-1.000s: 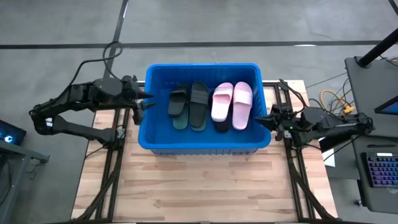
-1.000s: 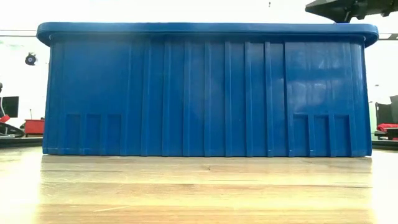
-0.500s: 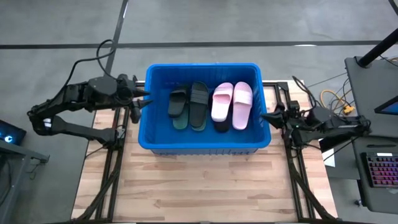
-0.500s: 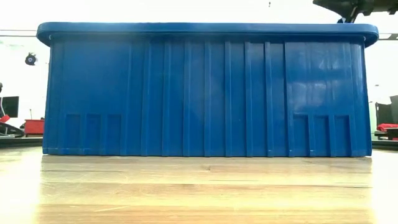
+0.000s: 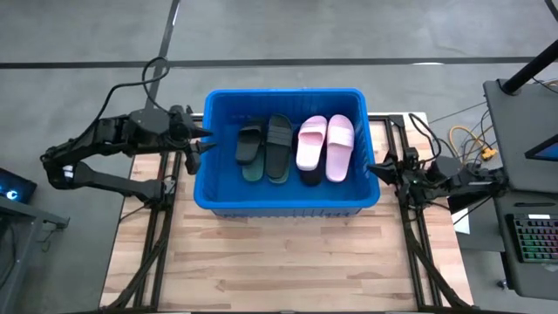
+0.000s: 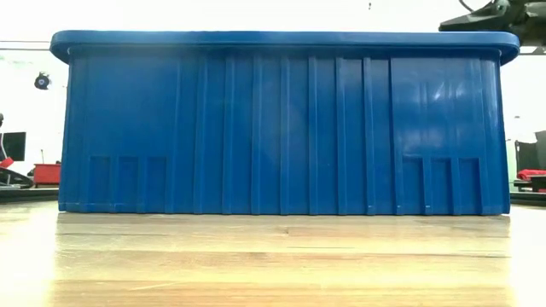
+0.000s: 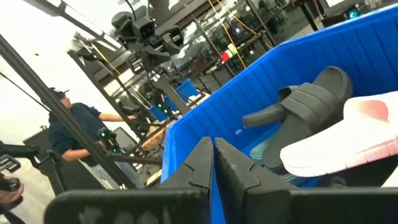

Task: Pick and place slides into bin
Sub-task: Return to Home Position

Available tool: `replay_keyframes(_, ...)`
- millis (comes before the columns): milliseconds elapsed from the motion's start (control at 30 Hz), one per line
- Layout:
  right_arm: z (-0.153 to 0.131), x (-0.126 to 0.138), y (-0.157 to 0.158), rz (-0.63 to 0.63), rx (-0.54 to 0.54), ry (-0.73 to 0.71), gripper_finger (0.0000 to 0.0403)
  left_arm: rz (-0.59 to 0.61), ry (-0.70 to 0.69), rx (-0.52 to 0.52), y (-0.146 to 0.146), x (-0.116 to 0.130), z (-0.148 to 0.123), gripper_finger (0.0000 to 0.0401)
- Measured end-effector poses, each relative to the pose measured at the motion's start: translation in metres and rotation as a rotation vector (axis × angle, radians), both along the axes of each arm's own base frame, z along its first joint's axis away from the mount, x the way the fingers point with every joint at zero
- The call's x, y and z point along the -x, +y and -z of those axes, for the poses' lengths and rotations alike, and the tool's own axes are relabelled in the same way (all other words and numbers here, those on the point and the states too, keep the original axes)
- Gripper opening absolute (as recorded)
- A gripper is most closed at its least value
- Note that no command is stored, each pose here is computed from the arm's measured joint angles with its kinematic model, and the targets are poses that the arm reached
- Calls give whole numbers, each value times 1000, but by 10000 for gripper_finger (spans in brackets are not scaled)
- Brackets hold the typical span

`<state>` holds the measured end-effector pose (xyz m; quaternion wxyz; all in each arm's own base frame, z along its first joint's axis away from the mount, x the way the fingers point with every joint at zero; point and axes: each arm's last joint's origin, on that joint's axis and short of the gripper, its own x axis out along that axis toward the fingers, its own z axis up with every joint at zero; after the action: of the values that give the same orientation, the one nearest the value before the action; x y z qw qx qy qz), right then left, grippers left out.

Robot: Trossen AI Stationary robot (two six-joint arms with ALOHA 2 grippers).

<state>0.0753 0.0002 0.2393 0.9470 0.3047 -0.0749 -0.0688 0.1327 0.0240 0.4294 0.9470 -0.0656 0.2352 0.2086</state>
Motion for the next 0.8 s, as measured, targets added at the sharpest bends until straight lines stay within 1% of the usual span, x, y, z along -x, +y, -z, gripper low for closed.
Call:
replay_keyframes(167, 8, 0, 0, -4, 14, -17, 8, 1, 8, 1, 0, -3, 1, 144)
replay_keyframes(433, 10, -2, 3, -79, 51, -31, 8, 1, 22, 4, 1, -8, 3, 144)
replay_keyframes(567, 17, -5, 3, -79, 57, -18, 8, 1, 26, 4, 1, -10, 3, 144)
replay_keyframes(667, 18, -6, 3, -80, 61, -33, 8, 1, 26, 4, 1, -11, 3, 144)
replay_keyframes(800, 16, -6, 4, -93, 104, -67, 8, 1, 25, 3, 1, -11, 3, 144)
